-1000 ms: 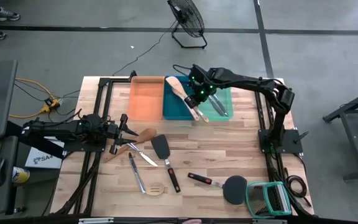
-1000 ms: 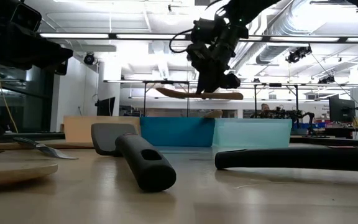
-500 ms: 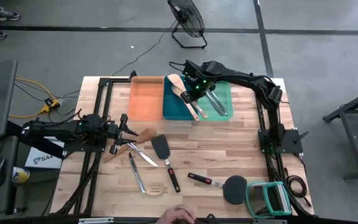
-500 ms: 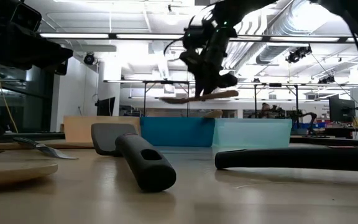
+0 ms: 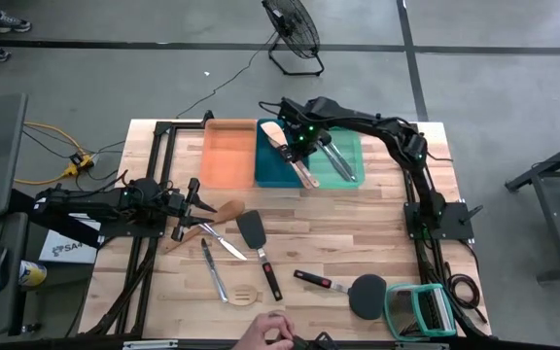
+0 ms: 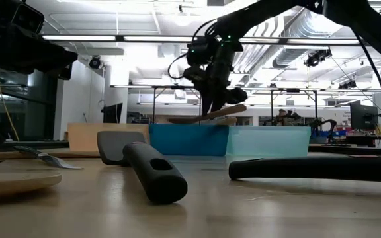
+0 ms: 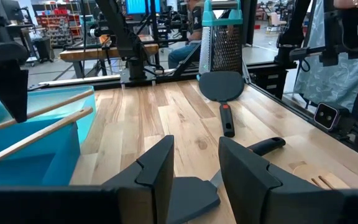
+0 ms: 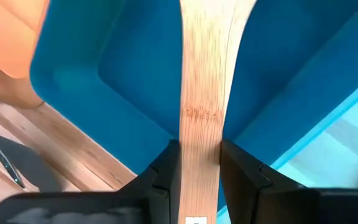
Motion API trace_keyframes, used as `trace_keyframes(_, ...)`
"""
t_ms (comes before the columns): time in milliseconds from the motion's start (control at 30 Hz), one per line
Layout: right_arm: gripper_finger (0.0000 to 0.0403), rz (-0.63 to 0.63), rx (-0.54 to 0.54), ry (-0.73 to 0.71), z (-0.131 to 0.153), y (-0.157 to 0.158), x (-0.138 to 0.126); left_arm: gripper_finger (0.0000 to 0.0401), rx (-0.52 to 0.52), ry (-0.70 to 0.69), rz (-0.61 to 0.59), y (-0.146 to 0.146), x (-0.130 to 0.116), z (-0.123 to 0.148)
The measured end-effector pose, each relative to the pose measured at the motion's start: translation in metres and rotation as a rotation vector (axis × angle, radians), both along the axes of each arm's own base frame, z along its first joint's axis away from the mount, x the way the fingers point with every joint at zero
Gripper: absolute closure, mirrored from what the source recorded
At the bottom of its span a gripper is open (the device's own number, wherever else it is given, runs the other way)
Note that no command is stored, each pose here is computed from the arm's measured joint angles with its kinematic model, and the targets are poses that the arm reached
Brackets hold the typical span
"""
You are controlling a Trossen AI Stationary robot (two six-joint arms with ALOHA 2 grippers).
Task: Pick & Place Kitchen Items
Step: Put the brown wooden spatula into the blue bin
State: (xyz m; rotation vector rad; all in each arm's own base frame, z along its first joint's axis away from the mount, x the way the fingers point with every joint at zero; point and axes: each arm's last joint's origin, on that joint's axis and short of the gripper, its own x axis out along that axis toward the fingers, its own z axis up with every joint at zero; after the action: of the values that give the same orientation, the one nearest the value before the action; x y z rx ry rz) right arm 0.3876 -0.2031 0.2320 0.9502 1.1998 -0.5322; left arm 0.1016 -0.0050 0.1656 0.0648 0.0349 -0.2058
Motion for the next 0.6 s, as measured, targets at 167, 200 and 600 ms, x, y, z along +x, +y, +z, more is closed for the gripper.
trace_keyframes(167, 0.0326, -0.009, -0.008, -0.013, 0.0, -0.001, 0.001, 0.0276, 0.0, 0.0, 0.0, 0.0, 0.0, 0.0)
trace_keyframes(200, 0.0326, -0.01, -0.009, -0.014, 0.0, -0.001, 0.001, 0.0276, 0.0, 0.0, 0.0, 0.0, 0.0, 0.0)
trace_keyframes(600, 0.0317, -0.047, 0.006, 0.004, -0.014, -0.003, 0.007, 0.0276, 0.0, 0.0, 0.0, 0.0, 0.0, 0.0)
